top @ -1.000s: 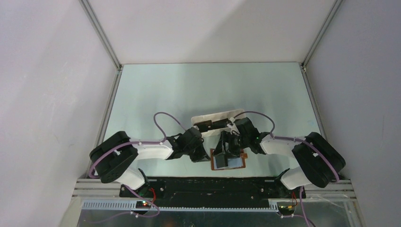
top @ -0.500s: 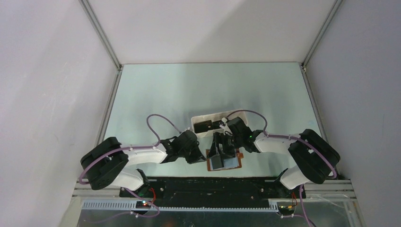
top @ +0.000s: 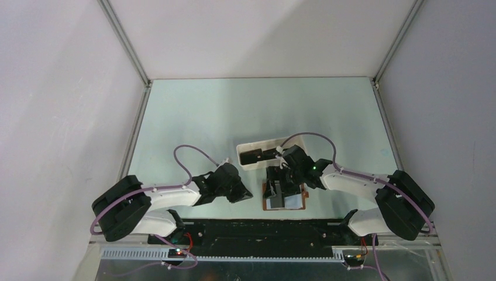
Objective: Put the credit cards into the card holder
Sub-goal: Insert the credit card into the card holder.
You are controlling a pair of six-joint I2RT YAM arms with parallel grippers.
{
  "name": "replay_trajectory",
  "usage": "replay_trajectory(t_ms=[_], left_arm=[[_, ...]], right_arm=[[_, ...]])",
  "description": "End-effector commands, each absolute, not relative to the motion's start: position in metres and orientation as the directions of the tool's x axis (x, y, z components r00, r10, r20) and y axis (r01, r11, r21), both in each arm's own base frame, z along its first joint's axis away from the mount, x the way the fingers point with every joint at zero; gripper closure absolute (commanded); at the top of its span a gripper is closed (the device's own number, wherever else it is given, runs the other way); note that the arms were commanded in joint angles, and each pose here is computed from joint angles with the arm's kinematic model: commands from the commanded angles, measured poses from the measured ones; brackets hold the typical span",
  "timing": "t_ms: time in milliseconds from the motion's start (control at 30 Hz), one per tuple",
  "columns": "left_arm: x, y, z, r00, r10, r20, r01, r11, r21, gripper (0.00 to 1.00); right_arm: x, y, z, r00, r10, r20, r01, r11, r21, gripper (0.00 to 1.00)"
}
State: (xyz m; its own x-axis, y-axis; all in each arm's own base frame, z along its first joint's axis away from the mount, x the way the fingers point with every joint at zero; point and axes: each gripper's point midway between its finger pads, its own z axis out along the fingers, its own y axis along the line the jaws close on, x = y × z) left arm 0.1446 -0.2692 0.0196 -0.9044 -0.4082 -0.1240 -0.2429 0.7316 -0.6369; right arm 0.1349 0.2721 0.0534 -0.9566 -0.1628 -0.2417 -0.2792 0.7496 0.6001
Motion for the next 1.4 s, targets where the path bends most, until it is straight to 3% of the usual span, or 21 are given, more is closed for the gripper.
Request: replay_trajectory(t_ms=[0,133,333,367,467,567,633,767,833,1033,1367], left_arm=[[0.155,-0.279,0.034,-0.891,-0.435,-0.131,-0.233,0.685,-0.69,1.0],[0.156,-0.29,0.04,-0.907,-0.401,-0.128,-0.197,0.673,-0.713,1.0],[0.159,-0.31,0.051,-0.93,-0.345,-0.127,-0.135,0.641,-0.755,0.97],[0.159,-0.31,0.052,-0.929,-0.346,-0.127,-0.135,0.64,-0.757,0.93],[0.163,-0.308,0.055,-0.922,-0.361,-0.142,-0.128,0.629,-0.767,0.62],[0.165,-0.307,0.064,-0.916,-0.365,-0.166,-0.103,0.614,-0.782,0.53],[0.166,-0.31,0.069,-0.917,-0.357,-0.176,-0.084,0.605,-0.792,0.56],[0.165,-0.325,0.077,-0.932,-0.32,-0.171,-0.045,0.569,-0.821,0.79],[0.165,-0.328,0.076,-0.933,-0.319,-0.168,-0.046,0.567,-0.822,0.86],[0.159,-0.319,0.041,-0.937,-0.335,-0.103,-0.137,0.62,-0.773,0.99],[0.155,-0.312,0.038,-0.93,-0.358,-0.082,-0.169,0.616,-0.769,0.95]], right_arm=[[0.143,0.268,0.065,-0.933,-0.195,-0.301,-0.336,0.771,0.542,0.11],[0.139,0.265,0.061,-0.937,-0.218,-0.272,-0.336,0.776,0.534,0.1],[0.132,0.276,0.066,-0.957,-0.232,-0.172,-0.287,0.699,0.654,0.11],[0.133,0.277,0.067,-0.96,-0.232,-0.155,-0.275,0.682,0.678,0.11],[0.135,0.28,0.072,-0.958,-0.25,-0.143,-0.277,0.66,0.698,0.1],[0.137,0.278,0.076,-0.957,-0.253,-0.142,-0.278,0.664,0.694,0.1],[0.14,0.277,0.078,-0.957,-0.247,-0.149,-0.28,0.667,0.691,0.09],[0.142,0.276,0.077,-0.958,-0.244,-0.15,-0.279,0.676,0.682,0.09],[0.142,0.276,0.075,-0.959,-0.244,-0.146,-0.276,0.68,0.679,0.09],[0.144,0.271,0.075,-0.96,-0.23,-0.159,-0.277,0.704,0.654,0.09],[0.136,0.28,0.047,-0.95,-0.283,-0.13,-0.301,0.727,0.617,0.12]])
